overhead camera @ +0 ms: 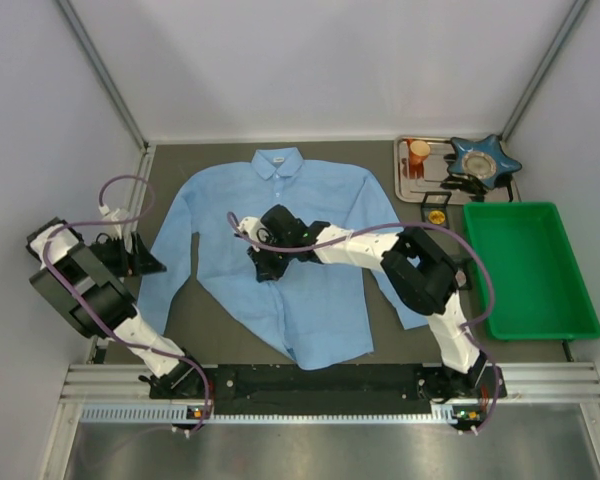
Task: Pin the brooch onto the clothing
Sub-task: Flatten out the clothes at the center of the board.
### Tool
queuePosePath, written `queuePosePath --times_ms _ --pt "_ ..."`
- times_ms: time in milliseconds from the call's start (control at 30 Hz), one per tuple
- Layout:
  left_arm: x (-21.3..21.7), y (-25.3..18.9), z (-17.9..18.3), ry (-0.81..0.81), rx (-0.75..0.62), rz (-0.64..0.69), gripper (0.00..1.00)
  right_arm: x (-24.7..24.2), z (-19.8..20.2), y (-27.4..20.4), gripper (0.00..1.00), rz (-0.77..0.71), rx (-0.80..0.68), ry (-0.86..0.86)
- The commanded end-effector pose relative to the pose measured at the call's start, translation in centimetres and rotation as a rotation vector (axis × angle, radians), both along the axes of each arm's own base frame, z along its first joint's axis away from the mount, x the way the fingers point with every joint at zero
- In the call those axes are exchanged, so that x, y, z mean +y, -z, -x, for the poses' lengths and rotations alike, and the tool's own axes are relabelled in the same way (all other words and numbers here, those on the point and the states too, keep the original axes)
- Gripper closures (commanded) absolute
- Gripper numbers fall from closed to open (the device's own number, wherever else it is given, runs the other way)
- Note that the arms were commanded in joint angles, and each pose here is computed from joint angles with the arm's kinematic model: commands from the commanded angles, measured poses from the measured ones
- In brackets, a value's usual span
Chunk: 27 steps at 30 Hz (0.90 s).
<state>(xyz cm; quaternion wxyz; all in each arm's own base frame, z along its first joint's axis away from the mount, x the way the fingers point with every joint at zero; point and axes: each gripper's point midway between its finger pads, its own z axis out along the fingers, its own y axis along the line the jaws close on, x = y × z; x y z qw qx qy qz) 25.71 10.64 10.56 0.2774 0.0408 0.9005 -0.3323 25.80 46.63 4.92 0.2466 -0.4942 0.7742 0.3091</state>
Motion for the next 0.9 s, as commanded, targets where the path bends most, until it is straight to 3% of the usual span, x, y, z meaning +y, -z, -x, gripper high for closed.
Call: queuePosePath --times_ms 0,133,367,400,500,600,867 --pt "0.9 -0.9 1.0 0.002 -0.010 -0.115 0.16 3.3 3.2 -7.2 1.00 -0.216 0.123 -0.132" --pt "1.8 -0.3 2.0 -0.032 0.024 -0.226 0.16 6.1 8.2 -11.1 1.00 -0.316 0.244 -0.234" --pt "3.7 0.5 3.7 -0.097 0.102 -0.370 0.09 8.8 14.1 -11.0 0.98 -0.312 0.457 -0.327" --pt "3.7 0.7 4.2 -0.096 0.113 -0.384 0.08 8.8 14.5 -11.4 0.80 -0.316 0.484 -0.333" --pt "4.0 1.8 5.9 -0.100 0.164 -0.442 0.07 8.5 13.9 -12.5 0.44 -0.335 0.473 -0.327" --pt "4.7 2.8 7.1 -0.127 0.201 -0.505 0.08 7.5 12.4 -13.6 0.39 -0.352 0.442 -0.293" --pt "5.9 5.2 8.6 -0.208 0.262 -0.592 0.16 2.5 7.1 -13.8 0.38 -0.343 0.370 -0.153"
